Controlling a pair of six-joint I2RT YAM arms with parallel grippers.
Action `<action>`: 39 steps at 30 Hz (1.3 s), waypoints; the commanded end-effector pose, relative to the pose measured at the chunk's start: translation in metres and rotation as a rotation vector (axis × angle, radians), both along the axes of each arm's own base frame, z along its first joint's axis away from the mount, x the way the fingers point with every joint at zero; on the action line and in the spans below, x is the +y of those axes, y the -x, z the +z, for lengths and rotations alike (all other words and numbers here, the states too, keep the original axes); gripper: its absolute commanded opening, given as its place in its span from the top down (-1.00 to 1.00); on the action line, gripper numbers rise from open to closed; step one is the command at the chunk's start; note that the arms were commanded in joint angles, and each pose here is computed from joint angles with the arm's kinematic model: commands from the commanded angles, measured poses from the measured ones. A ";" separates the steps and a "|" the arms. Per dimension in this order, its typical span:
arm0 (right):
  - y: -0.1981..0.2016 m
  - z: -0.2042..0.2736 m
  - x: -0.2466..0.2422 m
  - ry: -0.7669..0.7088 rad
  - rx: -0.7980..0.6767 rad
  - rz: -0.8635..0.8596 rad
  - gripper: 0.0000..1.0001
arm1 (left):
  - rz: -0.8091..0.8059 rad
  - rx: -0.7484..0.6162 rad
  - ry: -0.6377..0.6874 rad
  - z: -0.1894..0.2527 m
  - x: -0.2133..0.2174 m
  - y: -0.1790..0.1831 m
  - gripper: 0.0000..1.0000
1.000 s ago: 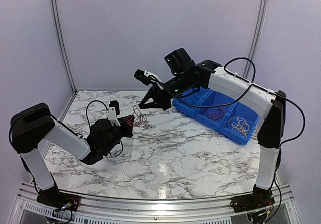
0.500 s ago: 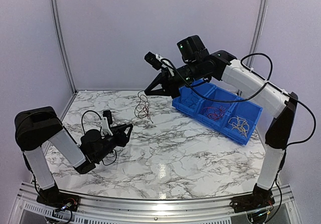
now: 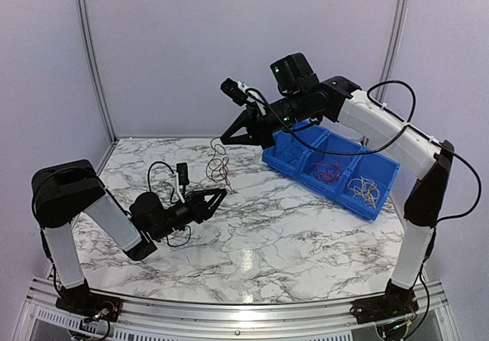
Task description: Untangle the cables
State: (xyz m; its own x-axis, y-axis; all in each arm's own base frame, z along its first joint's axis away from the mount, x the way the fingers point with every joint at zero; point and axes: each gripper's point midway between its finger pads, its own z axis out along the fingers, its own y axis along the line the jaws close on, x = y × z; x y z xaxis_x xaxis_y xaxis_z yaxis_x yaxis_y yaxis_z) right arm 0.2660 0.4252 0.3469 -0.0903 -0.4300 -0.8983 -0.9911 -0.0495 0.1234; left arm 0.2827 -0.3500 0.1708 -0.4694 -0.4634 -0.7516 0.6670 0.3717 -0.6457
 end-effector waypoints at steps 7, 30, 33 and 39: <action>-0.002 0.019 -0.004 -0.032 -0.035 -0.016 1.00 | -0.101 -0.068 0.096 0.026 -0.006 0.018 0.00; 0.004 0.003 -0.001 -0.011 0.006 0.007 1.00 | -0.145 -0.163 0.154 0.060 -0.016 0.023 0.21; 0.004 0.005 0.000 -0.016 0.005 0.007 1.00 | -0.149 -0.155 0.160 0.060 -0.019 0.020 0.51; 0.003 0.021 -0.004 -0.033 -0.036 -0.010 1.00 | -0.139 -0.127 0.152 0.050 -0.020 0.017 0.96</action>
State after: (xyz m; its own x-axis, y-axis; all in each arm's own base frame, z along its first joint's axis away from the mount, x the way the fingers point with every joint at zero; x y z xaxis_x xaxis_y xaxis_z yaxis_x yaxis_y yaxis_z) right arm 0.2658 0.4250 0.3397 -0.1018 -0.4413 -0.8915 -0.9894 -0.0480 0.1367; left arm 0.2709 -0.3741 0.1936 -0.5026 -0.4394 -0.7445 0.7320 0.2419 -0.6369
